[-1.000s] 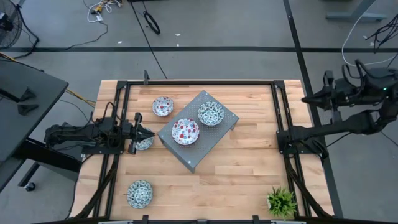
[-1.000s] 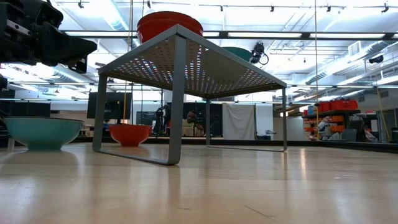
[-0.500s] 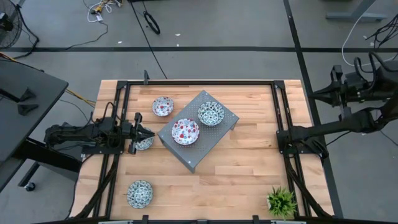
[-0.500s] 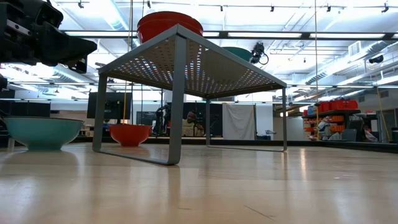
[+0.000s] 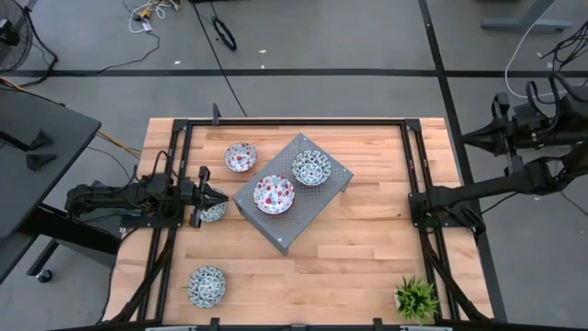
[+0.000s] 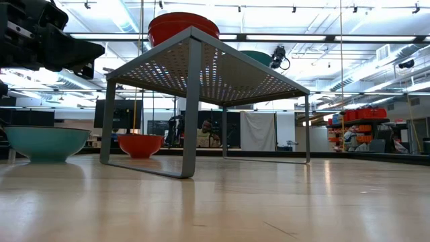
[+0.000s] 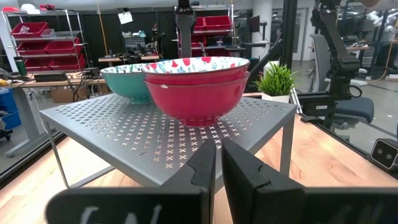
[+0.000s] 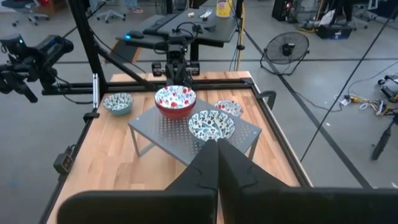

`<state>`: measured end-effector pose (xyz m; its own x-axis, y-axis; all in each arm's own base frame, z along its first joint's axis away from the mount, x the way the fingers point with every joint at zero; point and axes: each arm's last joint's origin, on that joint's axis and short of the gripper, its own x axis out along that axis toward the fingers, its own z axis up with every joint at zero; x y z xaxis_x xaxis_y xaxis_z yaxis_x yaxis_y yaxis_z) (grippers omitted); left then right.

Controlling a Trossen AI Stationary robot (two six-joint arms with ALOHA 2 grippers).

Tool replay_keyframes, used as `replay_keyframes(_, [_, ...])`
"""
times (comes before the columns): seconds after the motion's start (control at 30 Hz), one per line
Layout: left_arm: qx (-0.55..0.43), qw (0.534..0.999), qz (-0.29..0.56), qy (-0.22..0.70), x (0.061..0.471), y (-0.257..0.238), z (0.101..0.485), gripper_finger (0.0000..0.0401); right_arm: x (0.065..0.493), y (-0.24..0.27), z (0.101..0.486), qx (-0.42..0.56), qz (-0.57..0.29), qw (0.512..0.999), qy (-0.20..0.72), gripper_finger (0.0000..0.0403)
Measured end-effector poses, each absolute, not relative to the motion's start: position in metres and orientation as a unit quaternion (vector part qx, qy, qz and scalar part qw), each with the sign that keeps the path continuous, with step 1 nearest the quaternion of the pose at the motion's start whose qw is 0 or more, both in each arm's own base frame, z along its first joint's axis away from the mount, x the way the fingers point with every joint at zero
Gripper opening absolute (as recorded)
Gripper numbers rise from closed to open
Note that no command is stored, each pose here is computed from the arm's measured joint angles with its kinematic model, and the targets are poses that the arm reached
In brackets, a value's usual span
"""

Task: Pick & Place Mini bowls
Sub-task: Stack the bottom blue patterned bowl on top of the blue patterned bowl on the shelf

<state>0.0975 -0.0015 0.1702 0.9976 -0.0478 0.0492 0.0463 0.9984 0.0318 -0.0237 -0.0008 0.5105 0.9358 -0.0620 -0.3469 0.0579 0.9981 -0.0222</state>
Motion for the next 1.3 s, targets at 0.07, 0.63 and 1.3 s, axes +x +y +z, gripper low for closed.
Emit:
replay_keyframes(0.07, [0.015, 0.999, -0.024, -0.025, 0.097, -0.002, 0.17, 0.003, -0.024, -0.001, 0.512, -0.006, -0.027, 0.984, 0.178, 0.0])
replay_keyframes(0.63, [0.015, 0.999, -0.024, -0.025, 0.097, -0.002, 0.17, 0.003, -0.021, -0.002, 0.52, 0.011, -0.009, 0.981, 0.194, 0.0])
replay_keyframes(1.3, [0.015, 0.999, -0.024, -0.025, 0.097, -0.002, 0.17, 0.003, -0.018, -0.004, 0.519, -0.045, -0.04, 0.978, 0.2, 0.0017])
